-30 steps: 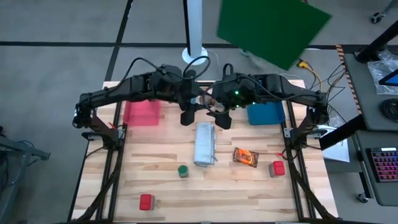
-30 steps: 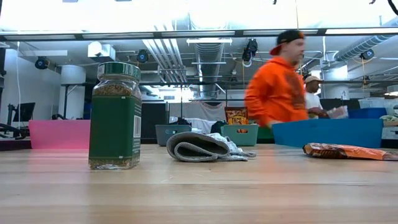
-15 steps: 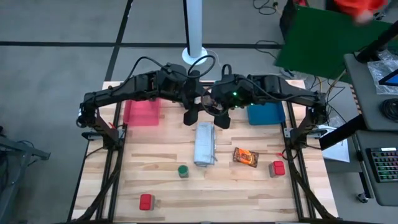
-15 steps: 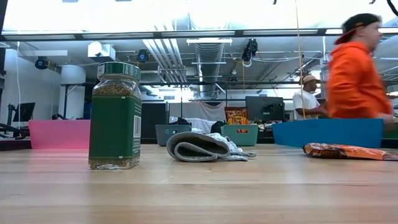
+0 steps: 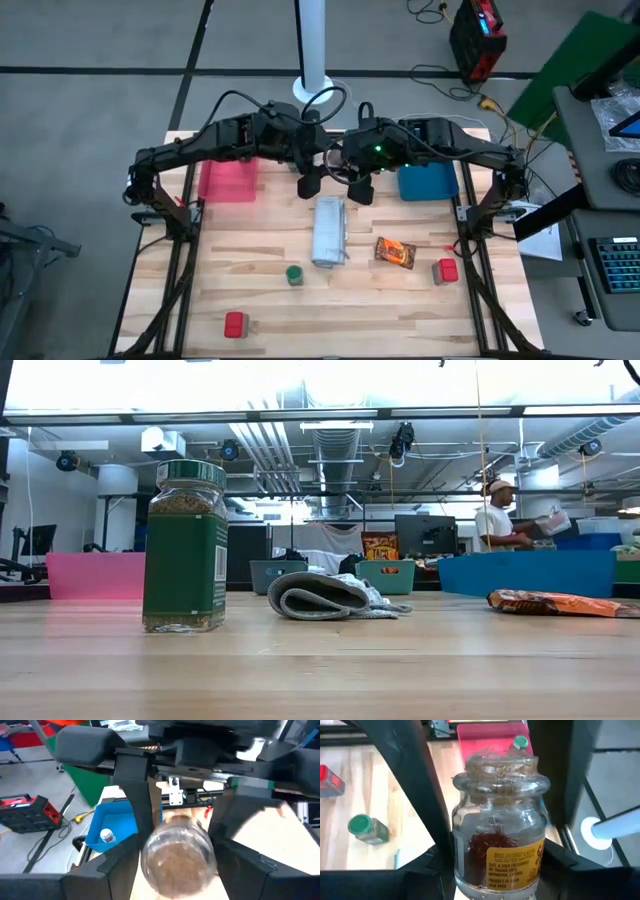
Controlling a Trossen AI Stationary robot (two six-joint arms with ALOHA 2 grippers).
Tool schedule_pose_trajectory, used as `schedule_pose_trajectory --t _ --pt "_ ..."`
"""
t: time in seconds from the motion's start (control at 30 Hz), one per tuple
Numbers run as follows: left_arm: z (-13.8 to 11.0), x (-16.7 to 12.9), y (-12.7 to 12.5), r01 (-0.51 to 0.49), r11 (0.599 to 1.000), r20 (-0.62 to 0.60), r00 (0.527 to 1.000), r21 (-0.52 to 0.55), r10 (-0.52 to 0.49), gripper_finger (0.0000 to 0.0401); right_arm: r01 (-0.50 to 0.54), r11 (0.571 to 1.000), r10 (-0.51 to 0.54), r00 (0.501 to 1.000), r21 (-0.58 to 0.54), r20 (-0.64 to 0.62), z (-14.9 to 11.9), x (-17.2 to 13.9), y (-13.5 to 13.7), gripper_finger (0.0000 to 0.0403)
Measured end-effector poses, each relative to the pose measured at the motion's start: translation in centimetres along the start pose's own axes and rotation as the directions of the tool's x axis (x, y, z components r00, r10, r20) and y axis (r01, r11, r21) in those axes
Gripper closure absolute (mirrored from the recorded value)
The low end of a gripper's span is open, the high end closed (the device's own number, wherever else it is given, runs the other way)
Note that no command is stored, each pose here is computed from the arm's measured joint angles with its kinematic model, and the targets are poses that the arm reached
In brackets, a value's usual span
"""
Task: Sort spices by type
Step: Put the brown seasoning bottle into the blue bin
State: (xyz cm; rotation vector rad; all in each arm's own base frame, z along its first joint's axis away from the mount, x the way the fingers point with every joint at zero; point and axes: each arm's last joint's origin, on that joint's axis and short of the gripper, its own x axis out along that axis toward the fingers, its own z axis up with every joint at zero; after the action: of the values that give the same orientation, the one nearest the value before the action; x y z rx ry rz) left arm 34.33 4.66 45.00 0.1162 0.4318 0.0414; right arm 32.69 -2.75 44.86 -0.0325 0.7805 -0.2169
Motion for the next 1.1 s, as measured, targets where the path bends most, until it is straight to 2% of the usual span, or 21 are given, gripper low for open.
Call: schedule_pose_trajectory --t 0.07,0.2,0.33,0.43,0.5,0.63,0.73,0.83,1.1 --pt "0.2 -0.5 0.1 -0.003 1.0 0.001 1.0 0.016 0.003 0.0172 0.019 1.0 -0.018 0.999 0.008 -0.037 -0.7 -1.2 -0.7 0.0225" --pt "1.5 -2.4 0.7 -0.1 0.994 0.039 0.994 0.043 0.099 0.0171 0.121 0.991 -0.122 0.993 0.063 0.006 -1.8 -5.1 -2.3 0.0225" --pt "2.0 -3.8 1.5 -0.155 0.987 0.074 0.986 0.048 0.151 0.0171 0.134 0.983 -0.154 0.975 0.129 0.159 -2.9 -8.2 -2.9 0.0225" --pt "2.5 -4.5 2.1 -0.126 0.992 0.156 0.98 0.03 0.12 0.0171 0.101 0.983 -0.147 0.936 0.154 0.321 -3.7 -9.3 -2.6 0.0225" --pt "3.0 -4.7 2.3 -0.071 0.997 0.233 0.97 0.007 0.068 0.017 0.083 0.985 -0.139 0.897 0.15 0.42 -4.3 -9.2 -2.2 0.0225" --pt "3.9 -3.9 2.4 0.056 0.998 0.356 0.933 -0.009 -0.049 0.017 0.066 0.989 -0.128 0.818 0.13 0.561 -5.3 -6.9 -1.1 0.0225" --pt "4.2 -3.0 2.4 0.079 0.996 0.402 0.913 -0.029 -0.061 0.017 0.08 0.989 -0.141 0.77 0.125 0.622 -5.8 -4.9 -0.5 0.0225" --pt "4.1 -1.9 2.6 0.091 0.994 0.402 0.914 -0.061 -0.059 0.017 0.085 0.988 -0.149 0.722 0.127 0.675 -5.8 -3.9 -0.3 0.0225" --pt "3.6 0.2 2.8 0.111 0.987 0.384 0.921 -0.113 -0.06 0.017 0.111 0.989 -0.15 0.704 0.1 0.694 -5.5 -3.2 -0.2 0.0225"
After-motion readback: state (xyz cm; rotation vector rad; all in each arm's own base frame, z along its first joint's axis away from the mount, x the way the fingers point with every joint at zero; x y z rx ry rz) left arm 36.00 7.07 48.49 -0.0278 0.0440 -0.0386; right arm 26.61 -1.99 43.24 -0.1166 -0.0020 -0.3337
